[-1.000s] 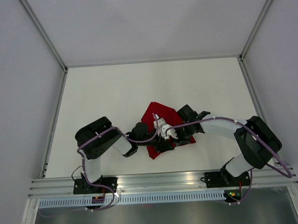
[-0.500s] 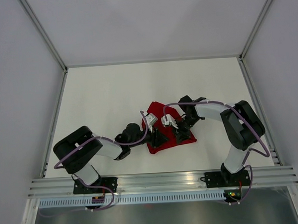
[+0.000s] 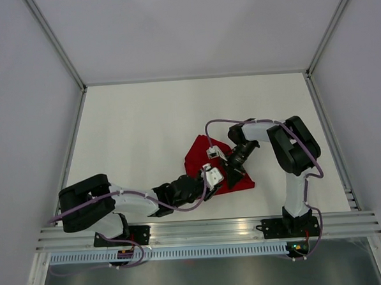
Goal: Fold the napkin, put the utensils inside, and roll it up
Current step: Roll the napkin at the center of the board.
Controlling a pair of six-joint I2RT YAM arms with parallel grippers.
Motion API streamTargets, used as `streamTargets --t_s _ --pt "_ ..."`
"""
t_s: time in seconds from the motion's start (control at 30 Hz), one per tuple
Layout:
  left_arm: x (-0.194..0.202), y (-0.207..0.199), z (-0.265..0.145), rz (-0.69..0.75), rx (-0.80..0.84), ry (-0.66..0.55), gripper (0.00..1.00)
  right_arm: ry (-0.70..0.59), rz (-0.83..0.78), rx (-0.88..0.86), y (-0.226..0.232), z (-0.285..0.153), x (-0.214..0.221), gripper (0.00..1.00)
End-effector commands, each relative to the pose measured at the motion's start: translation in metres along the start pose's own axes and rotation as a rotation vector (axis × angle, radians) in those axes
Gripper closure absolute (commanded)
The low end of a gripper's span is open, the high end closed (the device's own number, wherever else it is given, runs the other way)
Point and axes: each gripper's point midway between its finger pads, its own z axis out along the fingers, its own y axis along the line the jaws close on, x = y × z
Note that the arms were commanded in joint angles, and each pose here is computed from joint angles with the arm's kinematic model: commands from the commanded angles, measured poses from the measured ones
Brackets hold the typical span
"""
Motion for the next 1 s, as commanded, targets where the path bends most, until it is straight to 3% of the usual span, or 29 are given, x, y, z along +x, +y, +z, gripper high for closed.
streamTargets --t_s 0.0,0.1,0.3,0.5,0.83,0.97 --pt "-0.001 -0.003 0.007 0.279 -0.049 0.079 0.53 0.079 -0.024 0.032 -0.020 0.004 0.019 0.91" --pt "0.008 -0.028 0.014 0.433 -0.001 0.114 0.48 0.081 -0.002 0.033 -0.024 0.004 0.018 0.91" --pt "0.023 -0.048 0.018 0.534 0.071 0.159 0.43 0.103 0.053 0.023 -0.031 0.003 0.017 0.91" --pt "0.037 -0.040 0.016 0.598 0.039 0.181 0.35 0.122 0.089 0.000 -0.033 0.003 0.020 0.91" --pt "0.085 -0.029 0.019 0.671 0.023 0.321 0.37 0.143 0.109 -0.018 -0.034 0.003 0.022 0.92" --pt "0.108 -0.028 0.015 0.684 0.045 0.393 0.50 0.152 0.110 -0.013 -0.034 0.001 0.024 0.92"
